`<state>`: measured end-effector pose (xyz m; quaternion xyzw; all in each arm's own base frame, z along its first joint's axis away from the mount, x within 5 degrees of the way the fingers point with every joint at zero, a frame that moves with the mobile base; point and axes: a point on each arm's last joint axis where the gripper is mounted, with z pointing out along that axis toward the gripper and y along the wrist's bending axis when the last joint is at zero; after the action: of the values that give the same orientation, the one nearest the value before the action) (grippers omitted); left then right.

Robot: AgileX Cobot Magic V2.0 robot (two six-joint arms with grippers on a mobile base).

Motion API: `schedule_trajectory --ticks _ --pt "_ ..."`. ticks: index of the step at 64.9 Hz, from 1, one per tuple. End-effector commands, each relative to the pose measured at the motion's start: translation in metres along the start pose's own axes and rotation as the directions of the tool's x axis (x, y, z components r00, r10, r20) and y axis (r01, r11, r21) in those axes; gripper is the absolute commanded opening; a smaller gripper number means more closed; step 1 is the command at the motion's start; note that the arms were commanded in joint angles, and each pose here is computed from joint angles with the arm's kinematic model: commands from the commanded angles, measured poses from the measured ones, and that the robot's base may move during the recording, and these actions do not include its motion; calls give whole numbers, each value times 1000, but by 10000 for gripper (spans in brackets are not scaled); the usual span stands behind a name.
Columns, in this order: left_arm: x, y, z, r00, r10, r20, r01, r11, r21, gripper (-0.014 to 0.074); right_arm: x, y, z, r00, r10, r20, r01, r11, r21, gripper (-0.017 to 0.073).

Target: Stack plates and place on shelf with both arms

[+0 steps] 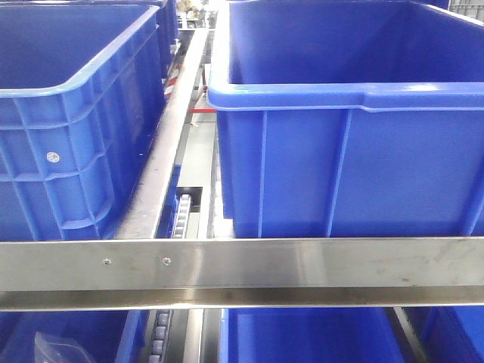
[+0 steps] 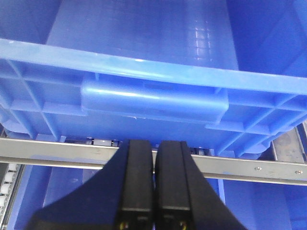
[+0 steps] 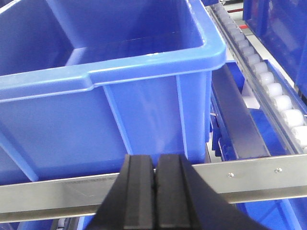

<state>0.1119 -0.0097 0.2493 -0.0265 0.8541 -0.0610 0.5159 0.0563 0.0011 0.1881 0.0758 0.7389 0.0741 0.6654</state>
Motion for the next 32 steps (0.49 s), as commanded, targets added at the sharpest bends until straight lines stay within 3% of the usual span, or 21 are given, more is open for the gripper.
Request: schedule_trajectory --ticks 1,24,28,32 --pt "-16 -2 -3 995 -12 103 10 1000 14 90 -9 1 -2 994 -10 112 11 1000 -8 23" --pt "-17 -3 -5 994 -10 113 8 1000 20 90 -9 1 -2 994 -10 111 11 1000 -8 23" --pt "-18 -2 -15 986 34 162 -37 999 14 90 -9 1 -2 994 -10 111 11 1000 -8 23" --pt "-15 -2 -25 975 34 220 -40 999 20 90 -9 1 -2 994 -10 111 11 1000 -8 23"
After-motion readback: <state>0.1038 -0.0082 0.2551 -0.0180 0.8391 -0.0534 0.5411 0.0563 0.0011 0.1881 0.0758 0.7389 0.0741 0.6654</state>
